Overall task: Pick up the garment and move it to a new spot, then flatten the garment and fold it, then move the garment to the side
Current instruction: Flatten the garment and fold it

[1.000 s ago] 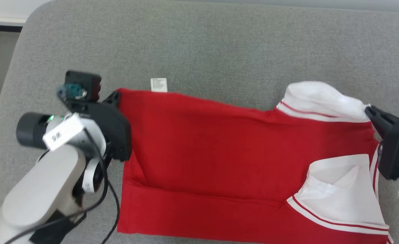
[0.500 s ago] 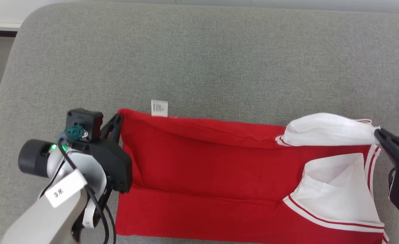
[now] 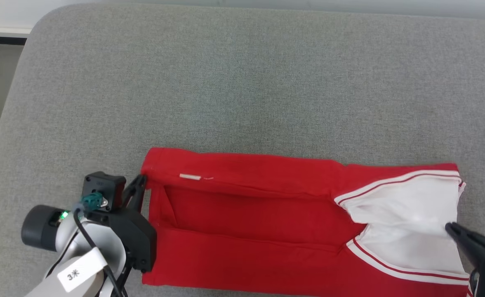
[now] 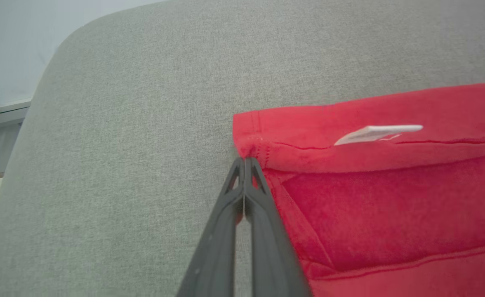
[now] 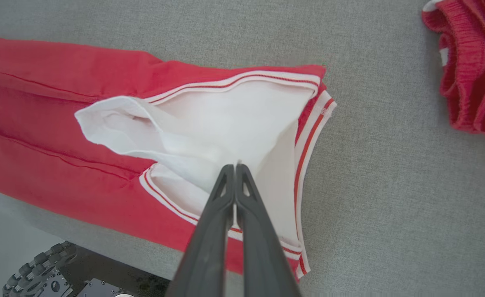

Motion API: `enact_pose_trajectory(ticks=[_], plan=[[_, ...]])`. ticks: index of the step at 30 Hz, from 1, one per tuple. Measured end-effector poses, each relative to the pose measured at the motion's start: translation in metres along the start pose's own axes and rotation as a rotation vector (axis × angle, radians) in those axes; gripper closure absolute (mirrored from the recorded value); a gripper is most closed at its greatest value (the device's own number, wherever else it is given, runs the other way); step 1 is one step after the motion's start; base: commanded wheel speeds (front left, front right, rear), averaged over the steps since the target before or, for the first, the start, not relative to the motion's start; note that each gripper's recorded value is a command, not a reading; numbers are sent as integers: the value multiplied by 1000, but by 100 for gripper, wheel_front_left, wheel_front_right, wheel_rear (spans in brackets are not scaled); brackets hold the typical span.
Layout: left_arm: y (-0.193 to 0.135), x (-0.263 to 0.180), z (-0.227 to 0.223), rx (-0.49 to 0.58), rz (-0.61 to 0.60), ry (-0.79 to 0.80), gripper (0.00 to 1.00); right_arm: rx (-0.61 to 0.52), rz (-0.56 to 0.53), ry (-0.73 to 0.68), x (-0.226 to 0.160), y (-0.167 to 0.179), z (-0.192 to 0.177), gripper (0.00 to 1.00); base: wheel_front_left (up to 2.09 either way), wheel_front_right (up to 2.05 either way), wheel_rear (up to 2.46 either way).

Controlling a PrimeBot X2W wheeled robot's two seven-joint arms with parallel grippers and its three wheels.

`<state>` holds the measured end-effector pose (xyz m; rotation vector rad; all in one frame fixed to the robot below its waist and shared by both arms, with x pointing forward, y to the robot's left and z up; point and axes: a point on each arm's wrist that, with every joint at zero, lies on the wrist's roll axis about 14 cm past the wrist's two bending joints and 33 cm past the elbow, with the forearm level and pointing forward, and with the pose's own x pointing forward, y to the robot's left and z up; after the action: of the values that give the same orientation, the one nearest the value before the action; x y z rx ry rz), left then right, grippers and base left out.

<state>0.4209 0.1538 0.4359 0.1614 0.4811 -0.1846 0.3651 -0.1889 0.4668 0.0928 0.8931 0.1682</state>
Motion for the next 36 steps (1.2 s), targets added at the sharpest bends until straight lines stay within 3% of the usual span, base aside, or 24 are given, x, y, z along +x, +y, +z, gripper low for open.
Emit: enact_pose_trajectory(ticks=[22, 23, 24, 25, 36], plan=[[-13, -9, -45, -64, -26, 160, 100, 56, -39, 223, -9, -9, -61, 100, 0, 0, 0], [-12, -9, -48, -72, -22, 175, 100, 55, -40, 213, -8, -8, -60, 85, 0, 0, 0], [-12, -10, -49, -79, -18, 177, 80, 57, -44, 202, -7, -9, -58, 0, 0, 0, 0], [-12, -10, -49, -83, -16, 178, 0, 59, -40, 198, -5, -8, -59, 0, 0, 0, 0], [-9, -24, -55, -169, 16, 212, 0, 75, -4, 154, -1, 1, -61, 0, 0, 0, 0]])
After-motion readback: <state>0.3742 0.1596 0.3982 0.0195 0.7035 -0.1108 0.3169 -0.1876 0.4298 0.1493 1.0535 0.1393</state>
